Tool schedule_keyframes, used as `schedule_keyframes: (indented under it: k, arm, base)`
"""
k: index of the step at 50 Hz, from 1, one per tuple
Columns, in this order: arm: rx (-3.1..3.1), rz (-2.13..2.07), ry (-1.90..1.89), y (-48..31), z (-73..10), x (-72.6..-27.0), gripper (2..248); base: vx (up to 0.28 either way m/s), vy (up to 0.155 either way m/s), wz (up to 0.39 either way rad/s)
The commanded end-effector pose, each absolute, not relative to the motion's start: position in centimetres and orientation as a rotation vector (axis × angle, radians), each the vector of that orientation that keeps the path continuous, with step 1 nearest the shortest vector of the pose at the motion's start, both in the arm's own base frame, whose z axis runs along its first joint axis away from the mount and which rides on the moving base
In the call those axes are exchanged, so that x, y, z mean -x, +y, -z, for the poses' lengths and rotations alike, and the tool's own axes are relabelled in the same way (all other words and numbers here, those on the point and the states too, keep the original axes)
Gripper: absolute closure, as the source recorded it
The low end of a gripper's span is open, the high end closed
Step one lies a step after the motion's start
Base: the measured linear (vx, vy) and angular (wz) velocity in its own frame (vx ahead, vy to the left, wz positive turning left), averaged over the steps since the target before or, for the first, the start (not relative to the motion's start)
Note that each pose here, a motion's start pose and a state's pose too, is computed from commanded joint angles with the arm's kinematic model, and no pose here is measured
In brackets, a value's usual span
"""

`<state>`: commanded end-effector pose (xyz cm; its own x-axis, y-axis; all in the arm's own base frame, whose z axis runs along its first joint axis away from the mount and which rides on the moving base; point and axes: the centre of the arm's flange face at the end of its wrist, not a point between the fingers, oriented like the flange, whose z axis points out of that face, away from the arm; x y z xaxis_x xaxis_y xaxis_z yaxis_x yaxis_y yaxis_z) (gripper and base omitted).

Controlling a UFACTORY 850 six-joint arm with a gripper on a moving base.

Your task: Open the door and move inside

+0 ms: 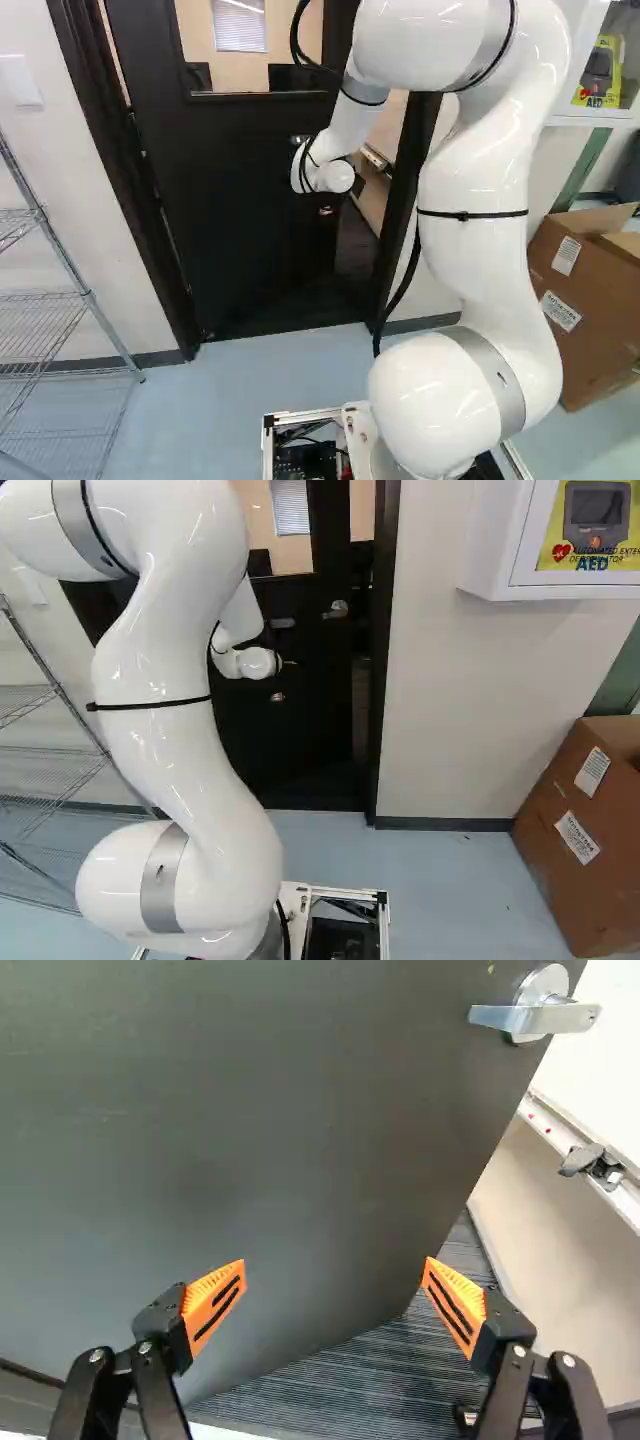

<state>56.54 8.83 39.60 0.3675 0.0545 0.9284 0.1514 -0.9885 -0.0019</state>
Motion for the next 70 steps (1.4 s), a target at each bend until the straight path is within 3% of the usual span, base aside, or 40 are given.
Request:
schedule_keyframes:
  k: [70]
  arm:
    - [2.393, 1.862, -0.197, 7.3, -42.0, -42.8, 3]
  base:
    - [0.000, 0.000, 0.000]
